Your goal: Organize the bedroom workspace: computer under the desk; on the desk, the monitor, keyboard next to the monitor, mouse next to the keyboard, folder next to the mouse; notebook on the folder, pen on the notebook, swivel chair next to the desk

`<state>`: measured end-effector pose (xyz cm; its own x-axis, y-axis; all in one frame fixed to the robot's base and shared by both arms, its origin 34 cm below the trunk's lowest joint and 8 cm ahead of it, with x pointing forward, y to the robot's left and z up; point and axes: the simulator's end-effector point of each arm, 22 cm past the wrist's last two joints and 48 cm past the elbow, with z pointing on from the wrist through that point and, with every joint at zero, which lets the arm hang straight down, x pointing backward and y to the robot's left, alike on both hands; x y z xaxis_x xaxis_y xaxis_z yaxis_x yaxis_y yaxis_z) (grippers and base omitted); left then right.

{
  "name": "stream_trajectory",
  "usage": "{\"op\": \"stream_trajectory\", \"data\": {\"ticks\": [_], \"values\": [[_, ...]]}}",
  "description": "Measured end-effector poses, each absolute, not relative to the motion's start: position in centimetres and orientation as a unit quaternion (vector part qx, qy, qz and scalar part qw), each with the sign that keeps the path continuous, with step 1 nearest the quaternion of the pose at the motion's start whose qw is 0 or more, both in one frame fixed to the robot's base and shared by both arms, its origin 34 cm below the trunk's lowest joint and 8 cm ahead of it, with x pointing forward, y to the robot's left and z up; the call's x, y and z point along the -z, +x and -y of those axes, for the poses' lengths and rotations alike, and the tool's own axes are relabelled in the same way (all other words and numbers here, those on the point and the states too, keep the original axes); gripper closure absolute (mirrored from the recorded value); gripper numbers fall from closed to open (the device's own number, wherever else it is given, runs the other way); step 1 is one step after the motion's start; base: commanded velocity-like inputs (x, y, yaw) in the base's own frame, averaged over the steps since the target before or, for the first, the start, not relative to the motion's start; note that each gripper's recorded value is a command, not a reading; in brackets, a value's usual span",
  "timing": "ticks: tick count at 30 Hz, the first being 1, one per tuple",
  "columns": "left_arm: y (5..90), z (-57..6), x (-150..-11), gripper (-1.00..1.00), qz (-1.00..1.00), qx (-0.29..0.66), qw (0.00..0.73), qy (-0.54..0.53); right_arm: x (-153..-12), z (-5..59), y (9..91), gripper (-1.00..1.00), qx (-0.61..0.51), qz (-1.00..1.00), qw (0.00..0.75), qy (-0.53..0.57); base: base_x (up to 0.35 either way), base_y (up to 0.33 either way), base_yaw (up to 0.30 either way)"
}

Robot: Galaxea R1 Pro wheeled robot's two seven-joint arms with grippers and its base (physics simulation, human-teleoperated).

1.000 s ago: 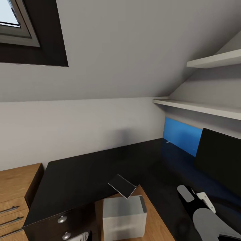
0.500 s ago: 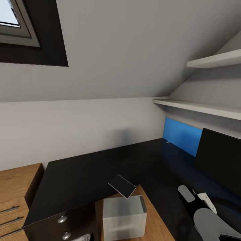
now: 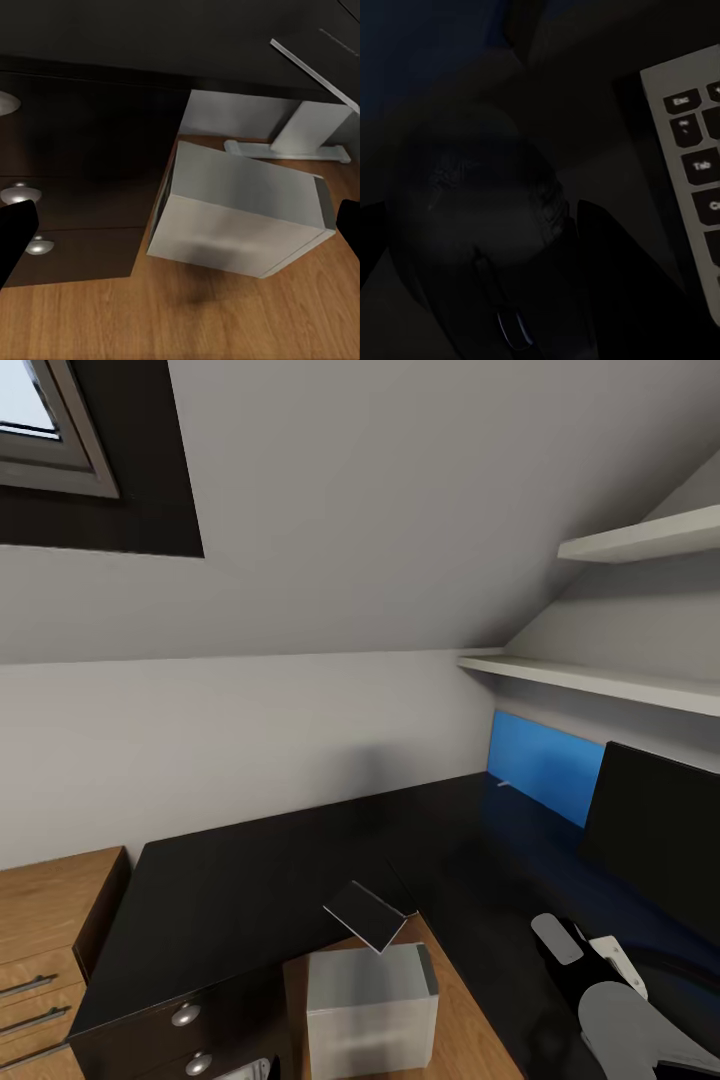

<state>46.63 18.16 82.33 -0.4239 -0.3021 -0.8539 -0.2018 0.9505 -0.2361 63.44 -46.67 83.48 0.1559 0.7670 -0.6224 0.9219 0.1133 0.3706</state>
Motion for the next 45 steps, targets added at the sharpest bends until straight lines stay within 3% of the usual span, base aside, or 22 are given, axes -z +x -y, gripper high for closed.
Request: {"op": "stream_trajectory", "data": {"ticks": [29, 30, 45], "values": [[46.8, -18.2, -80.9, -1.0, -0.843, 0.049, 0.515, -0.149, -82.1, 46.7, 63.6, 1.0, 0.102, -0.642, 0.381, 0.658, 0.0, 0.0, 0.0], [46.8, -18.1, -80.9, -1.0, -0.843, 0.049, 0.515, -0.149, -82.1, 46.7, 63.6, -1.0, 0.102, -0.642, 0.381, 0.658, 0.0, 0.0, 0.0], [46.8, -18.1, -80.9, -1.0, -0.842, 0.049, 0.515, -0.15, -82.1, 46.7, 63.7, -1.0, 0.101, -0.64, 0.383, 0.658, 0.0, 0.0, 0.0]]}}
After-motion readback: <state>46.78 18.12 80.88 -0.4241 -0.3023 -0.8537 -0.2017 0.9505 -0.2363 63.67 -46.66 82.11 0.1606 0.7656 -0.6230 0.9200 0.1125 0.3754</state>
